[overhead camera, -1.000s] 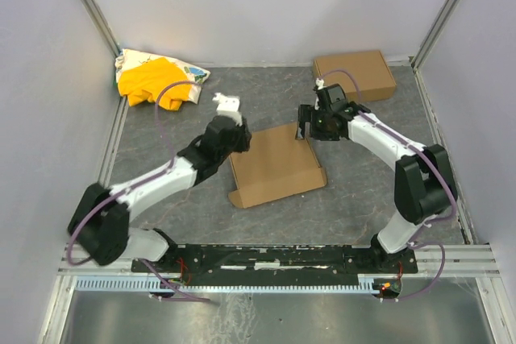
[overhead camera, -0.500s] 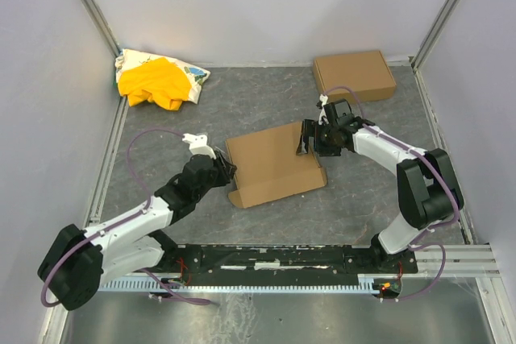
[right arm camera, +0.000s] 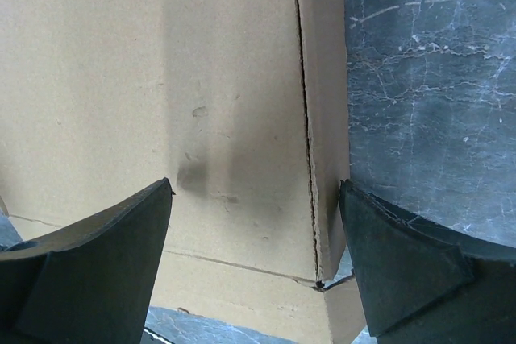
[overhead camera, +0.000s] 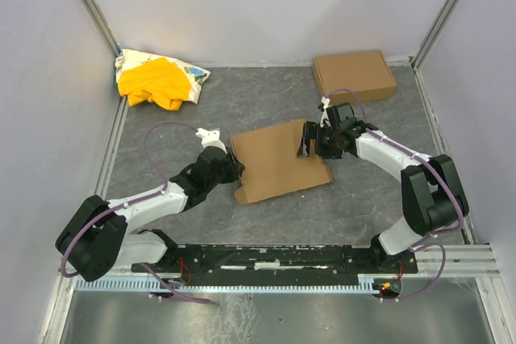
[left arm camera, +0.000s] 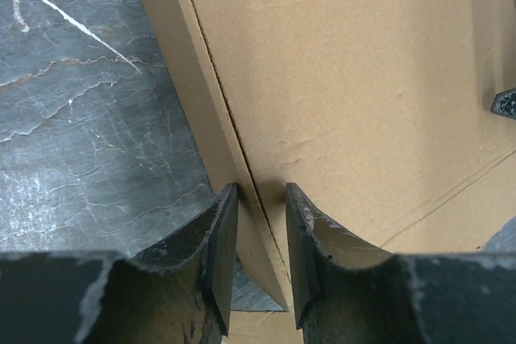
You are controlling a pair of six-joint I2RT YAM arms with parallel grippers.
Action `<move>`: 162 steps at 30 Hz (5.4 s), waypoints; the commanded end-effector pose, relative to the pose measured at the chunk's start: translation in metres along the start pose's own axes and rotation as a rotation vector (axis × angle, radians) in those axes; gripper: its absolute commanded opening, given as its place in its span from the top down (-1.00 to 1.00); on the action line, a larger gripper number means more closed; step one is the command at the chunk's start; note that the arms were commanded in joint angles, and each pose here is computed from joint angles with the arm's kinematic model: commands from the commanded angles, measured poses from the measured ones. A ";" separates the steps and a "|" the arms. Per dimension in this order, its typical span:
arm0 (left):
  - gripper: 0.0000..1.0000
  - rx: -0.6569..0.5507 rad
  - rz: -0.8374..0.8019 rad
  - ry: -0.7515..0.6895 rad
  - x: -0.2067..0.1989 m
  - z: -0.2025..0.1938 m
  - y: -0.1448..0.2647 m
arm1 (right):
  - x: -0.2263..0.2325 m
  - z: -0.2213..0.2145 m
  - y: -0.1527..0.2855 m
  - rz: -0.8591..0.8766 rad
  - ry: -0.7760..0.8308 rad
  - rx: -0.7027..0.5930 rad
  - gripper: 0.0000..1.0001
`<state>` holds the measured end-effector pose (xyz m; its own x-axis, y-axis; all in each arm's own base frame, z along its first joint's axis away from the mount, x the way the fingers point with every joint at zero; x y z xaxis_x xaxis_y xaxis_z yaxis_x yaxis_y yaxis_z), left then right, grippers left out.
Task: Fold the paper box
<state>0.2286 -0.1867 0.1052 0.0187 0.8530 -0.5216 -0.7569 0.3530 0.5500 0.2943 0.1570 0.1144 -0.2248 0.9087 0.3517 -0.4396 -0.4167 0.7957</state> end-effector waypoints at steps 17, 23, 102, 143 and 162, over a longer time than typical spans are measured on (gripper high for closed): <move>0.20 -0.153 -0.028 -0.168 -0.061 0.076 -0.053 | 0.013 0.026 0.001 0.047 -0.035 -0.092 -0.80; -0.04 -0.200 0.042 -0.210 -0.053 0.098 -0.050 | 0.011 0.033 0.015 -0.007 -0.032 -0.132 -0.86; -0.77 0.055 -0.185 -0.155 -0.036 0.023 -0.027 | 0.035 -0.045 0.031 0.017 0.204 -0.082 -0.81; -0.75 0.285 0.022 -0.213 -0.029 0.021 -0.007 | 0.047 -0.045 0.049 0.009 0.120 0.020 -0.71; -0.79 0.205 0.011 -0.196 -0.021 0.019 -0.006 | 0.021 -0.055 0.036 -0.114 0.185 -0.022 -0.98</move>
<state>0.2387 -0.1921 0.1138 0.0994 0.9373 -0.3340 -0.5415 0.3326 0.7721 0.2205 0.1579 0.1236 -0.2951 0.9386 0.1788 -0.4393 -0.2995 0.8469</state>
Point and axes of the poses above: each gripper's point midway between its finger pads, its own y axis back along the fingers, its own x axis along the line the jaws close on, z = x × y, the point moved 6 cm from there along y, back along the fingers, and after that the axes turned 6 degrees about y, right-handed, at the moved point
